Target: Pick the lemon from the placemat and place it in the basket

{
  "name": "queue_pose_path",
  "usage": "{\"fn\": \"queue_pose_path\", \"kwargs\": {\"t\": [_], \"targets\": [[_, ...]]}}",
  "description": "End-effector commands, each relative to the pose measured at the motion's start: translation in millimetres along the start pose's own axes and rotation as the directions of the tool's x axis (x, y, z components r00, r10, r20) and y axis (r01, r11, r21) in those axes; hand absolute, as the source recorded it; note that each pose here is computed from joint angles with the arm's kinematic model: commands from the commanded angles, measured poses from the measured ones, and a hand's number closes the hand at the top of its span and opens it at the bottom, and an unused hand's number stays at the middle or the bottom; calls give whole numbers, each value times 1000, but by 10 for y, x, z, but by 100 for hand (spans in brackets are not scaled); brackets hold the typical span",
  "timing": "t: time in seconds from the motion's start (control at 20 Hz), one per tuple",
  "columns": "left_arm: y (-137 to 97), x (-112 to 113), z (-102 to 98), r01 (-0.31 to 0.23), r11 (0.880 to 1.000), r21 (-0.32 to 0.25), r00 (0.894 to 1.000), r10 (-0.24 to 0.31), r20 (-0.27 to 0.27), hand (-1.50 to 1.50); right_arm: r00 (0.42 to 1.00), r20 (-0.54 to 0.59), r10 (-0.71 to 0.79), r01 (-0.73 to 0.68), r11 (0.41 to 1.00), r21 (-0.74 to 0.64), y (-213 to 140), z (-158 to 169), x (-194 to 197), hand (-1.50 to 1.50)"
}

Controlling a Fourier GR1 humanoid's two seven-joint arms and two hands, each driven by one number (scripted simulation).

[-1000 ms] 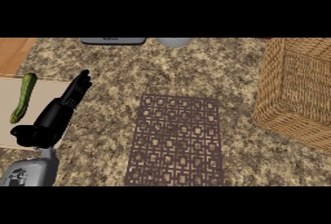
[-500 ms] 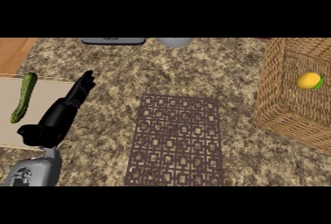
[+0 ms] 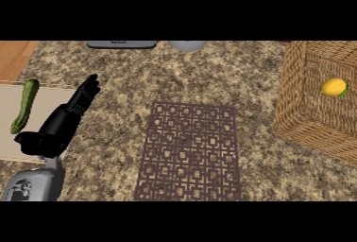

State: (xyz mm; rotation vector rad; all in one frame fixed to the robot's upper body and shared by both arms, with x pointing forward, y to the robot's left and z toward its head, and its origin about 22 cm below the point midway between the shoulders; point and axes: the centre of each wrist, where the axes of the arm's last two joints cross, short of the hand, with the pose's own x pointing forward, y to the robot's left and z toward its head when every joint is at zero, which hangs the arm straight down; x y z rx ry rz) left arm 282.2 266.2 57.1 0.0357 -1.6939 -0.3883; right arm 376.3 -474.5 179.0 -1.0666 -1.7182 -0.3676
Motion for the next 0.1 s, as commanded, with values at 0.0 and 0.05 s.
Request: {"fn": "queue_pose_path", "kwargs": {"t": [0.0, 0.05], "targets": [[-23, 18, 159, -6, 1000, 5, 1000, 6, 5, 0, 993, -76, -87, 85, 996, -33, -330, -110, -23, -150], [135, 38, 27, 4, 1000, 14, 1000, -4, 4, 0, 989, -122, -79, 83, 996, 27, -281, -107, 65, -150]]}}
